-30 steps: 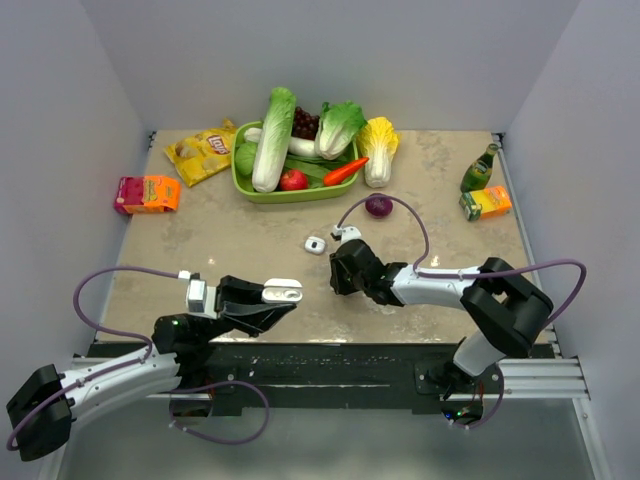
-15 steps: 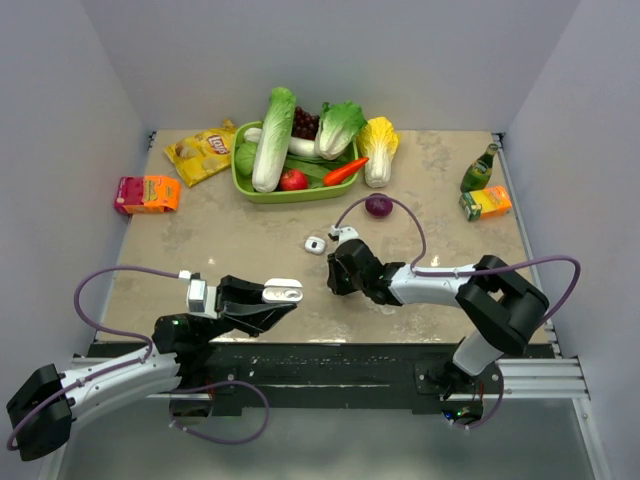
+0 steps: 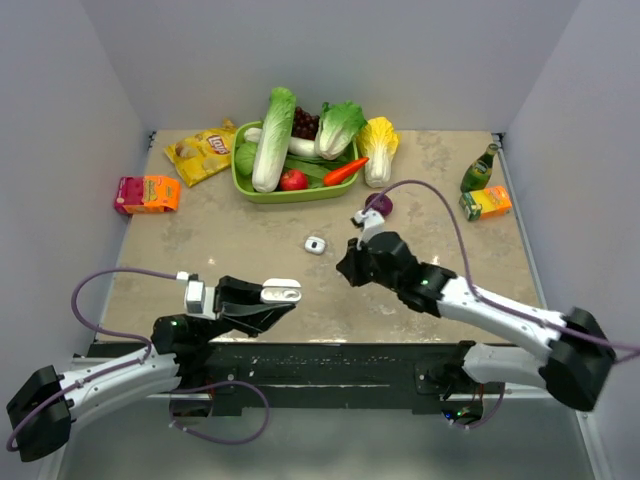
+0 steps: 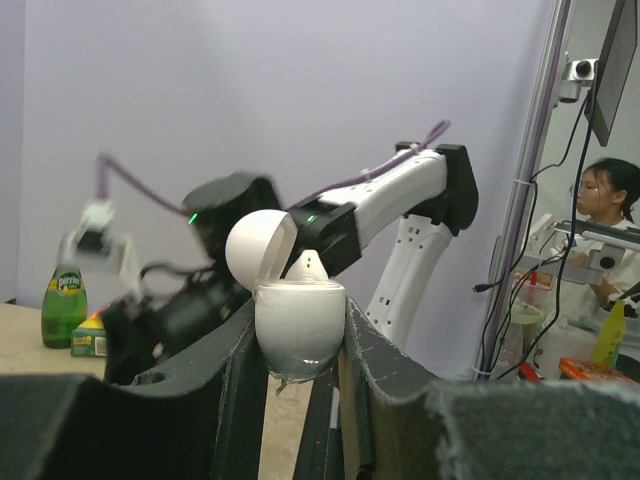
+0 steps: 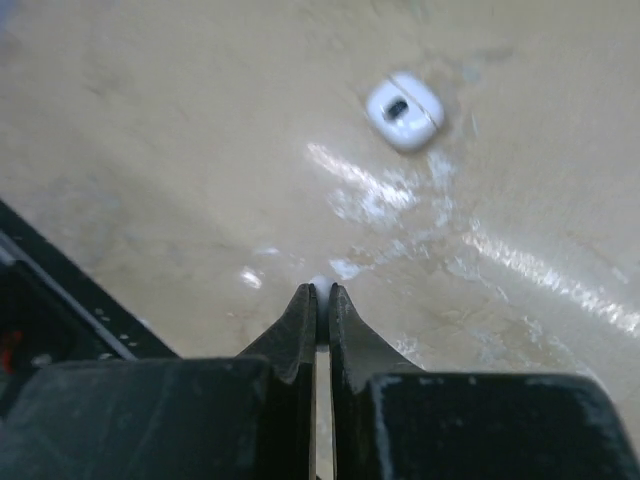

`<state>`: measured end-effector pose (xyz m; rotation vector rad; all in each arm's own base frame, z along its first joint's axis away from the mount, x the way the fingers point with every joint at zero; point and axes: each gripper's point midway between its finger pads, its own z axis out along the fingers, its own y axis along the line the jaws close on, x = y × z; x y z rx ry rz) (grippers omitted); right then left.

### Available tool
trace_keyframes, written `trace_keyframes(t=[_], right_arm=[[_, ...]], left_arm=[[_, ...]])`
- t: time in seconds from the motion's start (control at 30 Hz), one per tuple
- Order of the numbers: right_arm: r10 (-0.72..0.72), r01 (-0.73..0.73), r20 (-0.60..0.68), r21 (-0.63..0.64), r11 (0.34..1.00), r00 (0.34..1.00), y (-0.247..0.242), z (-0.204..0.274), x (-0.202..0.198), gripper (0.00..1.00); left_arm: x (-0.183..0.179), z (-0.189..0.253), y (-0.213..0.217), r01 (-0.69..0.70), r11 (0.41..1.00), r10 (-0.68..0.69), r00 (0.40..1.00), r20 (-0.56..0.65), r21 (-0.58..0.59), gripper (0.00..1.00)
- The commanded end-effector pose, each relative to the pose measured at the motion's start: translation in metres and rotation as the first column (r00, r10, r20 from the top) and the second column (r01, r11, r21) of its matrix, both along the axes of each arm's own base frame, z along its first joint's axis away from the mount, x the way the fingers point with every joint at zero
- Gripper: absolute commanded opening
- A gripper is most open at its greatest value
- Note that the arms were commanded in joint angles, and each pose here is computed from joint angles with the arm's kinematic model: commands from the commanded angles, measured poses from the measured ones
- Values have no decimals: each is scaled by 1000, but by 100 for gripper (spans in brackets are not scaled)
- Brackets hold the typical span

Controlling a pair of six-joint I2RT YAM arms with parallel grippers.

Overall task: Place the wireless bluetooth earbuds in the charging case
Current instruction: Pick up the earbud from the center of the board, then place the earbud in the charging case.

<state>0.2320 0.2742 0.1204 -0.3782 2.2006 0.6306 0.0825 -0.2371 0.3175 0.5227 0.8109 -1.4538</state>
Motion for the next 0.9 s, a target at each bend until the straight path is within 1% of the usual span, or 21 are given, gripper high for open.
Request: trace_keyframes(t=[0.0,0.07,0.1,0.13,0.2,0.23,0.3,0.33,0.37,0.4,0.43,0.47,0.6,0.8,0.87], right_arm=[[74,-104,231,123,987,970,-17,115,-18,0],[146,-193,305,131,972,941,-21,150,-34,0],[203,-273,350,164,948,914,-22,172,-51,0],[243,-327,389,165,930,888,-23,189,-60,0],[328,-439,437,181,880,838,-20,210,-81,0],[404,-527,457,182,830,792,-17,224,-100,0],[457,-588,468,179,789,756,-15,234,-113,0],[492,-629,480,178,756,727,-14,241,-122,0],[506,-650,491,178,739,709,-13,244,-127,0],[521,-673,508,169,720,685,-13,248,-131,0],[534,-691,518,166,703,668,-13,252,-135,0],[562,-720,519,162,675,644,-11,253,-142,0],[643,-769,480,113,629,597,-4,240,-149,0],[705,-798,435,55,600,560,13,213,-162,0],[722,-803,411,45,595,557,18,205,-164,0]], left_arm=[[5,-64,1,-45,993,50,998,-43,106,0],[8,-66,-1,-55,991,61,997,-48,118,0],[9,-67,-1,-60,991,66,997,-44,124,0],[10,-67,-3,-57,990,63,997,-43,129,0],[11,-66,-9,-47,988,54,998,-42,148,0],[8,-67,-12,-27,986,33,999,-35,162,0],[8,-67,-21,3,981,3,1000,-31,192,0],[4,-68,-25,32,977,-28,999,-22,211,0],[4,-77,-30,51,968,-43,998,-37,245,0],[0,-70,-35,77,966,-75,997,-17,248,0],[0,-72,-38,91,961,-89,996,-21,263,0],[0,-75,-43,109,954,-104,994,-33,281,0],[-8,-78,-50,186,937,-177,983,-56,296,0],[-16,-76,-64,296,900,-282,955,-93,319,0],[-19,-70,-66,314,896,-305,949,-79,314,0]])
